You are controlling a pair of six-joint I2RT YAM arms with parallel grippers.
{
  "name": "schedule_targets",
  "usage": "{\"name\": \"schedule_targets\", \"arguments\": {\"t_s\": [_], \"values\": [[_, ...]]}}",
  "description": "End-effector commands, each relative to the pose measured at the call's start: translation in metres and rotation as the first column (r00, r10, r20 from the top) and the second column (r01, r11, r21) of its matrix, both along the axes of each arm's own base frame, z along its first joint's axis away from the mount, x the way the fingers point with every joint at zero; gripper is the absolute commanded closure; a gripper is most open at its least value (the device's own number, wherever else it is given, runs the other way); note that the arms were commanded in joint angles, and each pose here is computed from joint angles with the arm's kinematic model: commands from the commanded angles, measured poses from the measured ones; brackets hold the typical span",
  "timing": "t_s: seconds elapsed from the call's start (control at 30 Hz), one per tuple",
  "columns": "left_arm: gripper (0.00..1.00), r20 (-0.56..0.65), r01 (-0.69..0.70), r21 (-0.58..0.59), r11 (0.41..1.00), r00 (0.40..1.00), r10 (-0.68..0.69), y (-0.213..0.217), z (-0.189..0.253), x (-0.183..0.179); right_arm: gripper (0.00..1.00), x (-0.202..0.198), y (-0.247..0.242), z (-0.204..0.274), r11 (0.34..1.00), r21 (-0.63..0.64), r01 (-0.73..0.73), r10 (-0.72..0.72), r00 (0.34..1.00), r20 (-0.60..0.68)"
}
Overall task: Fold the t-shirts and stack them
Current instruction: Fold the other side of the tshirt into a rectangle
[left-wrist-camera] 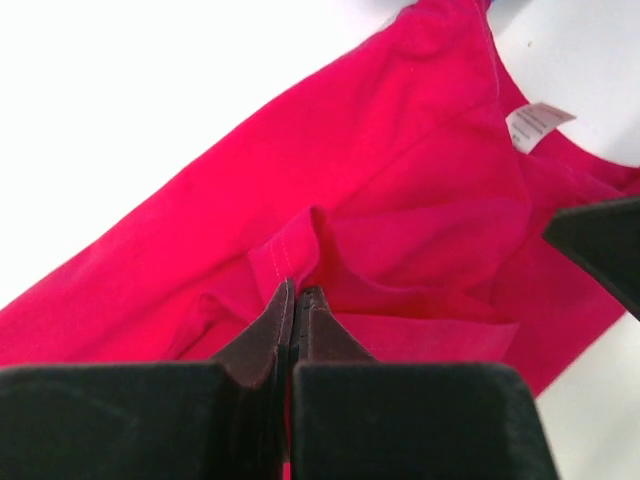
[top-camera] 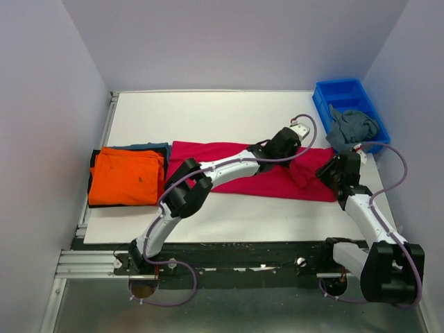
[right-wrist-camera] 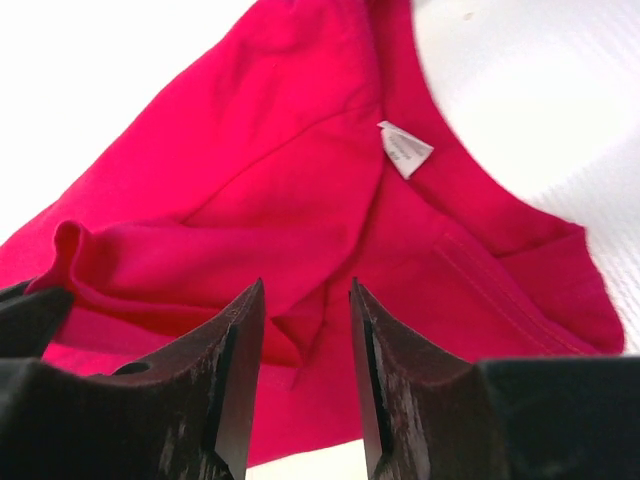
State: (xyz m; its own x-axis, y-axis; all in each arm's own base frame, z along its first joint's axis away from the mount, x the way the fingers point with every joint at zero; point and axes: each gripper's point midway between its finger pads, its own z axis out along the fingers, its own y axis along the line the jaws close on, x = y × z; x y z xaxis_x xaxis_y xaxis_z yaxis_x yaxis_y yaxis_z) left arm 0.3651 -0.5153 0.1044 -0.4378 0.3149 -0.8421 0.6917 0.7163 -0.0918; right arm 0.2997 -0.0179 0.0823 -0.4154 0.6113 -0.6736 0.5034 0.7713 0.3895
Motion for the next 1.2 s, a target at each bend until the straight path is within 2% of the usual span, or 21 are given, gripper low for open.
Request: {"name": "schedule_targets", "arguments": {"t_s": [0.0,0.2,0.47,0.67,0.8,0.97,1.17], "values": [[1.0,0.026,-0.025,0.012,1.0,0.999,0.025,0.023,0.017,-0.009,0.54,0.017,0.018,0.016,0.99,0.005,-0.142,0.141,0.988,0.062],[1.0,-0.006,-0.034,0.036,0.999,0.999,0.034,0.044,-0.001,-0.023,0.54,0.01,0.038,0.011,0.972,0.069,-0.224,0.222,0.974,0.04],[1.0,-0.058,-0.007,0.006,1.0,0.998,0.007,0.049,-0.023,-0.038,0.55,-0.013,0.049,-0.005,0.964,0.182,-0.191,0.204,0.977,-0.056],[1.0,-0.046,0.001,-0.031,1.0,0.999,-0.002,0.049,-0.025,-0.041,0.56,-0.006,0.061,-0.014,0.943,0.288,-0.166,0.194,0.978,-0.073],[1.0,-0.029,-0.005,-0.041,0.999,1.0,0.004,0.053,-0.025,-0.041,0.56,0.001,0.064,-0.021,0.935,0.321,-0.151,0.191,0.977,-0.097],[1.0,-0.022,-0.002,-0.039,0.999,1.0,0.001,0.054,-0.025,-0.041,0.59,0.005,0.074,-0.024,0.914,0.356,-0.197,0.243,0.966,-0.088],[1.0,-0.022,-0.003,-0.033,0.999,1.0,0.003,0.055,-0.026,-0.04,0.6,-0.002,0.074,-0.031,0.916,0.335,-0.223,0.278,0.952,-0.126]]}}
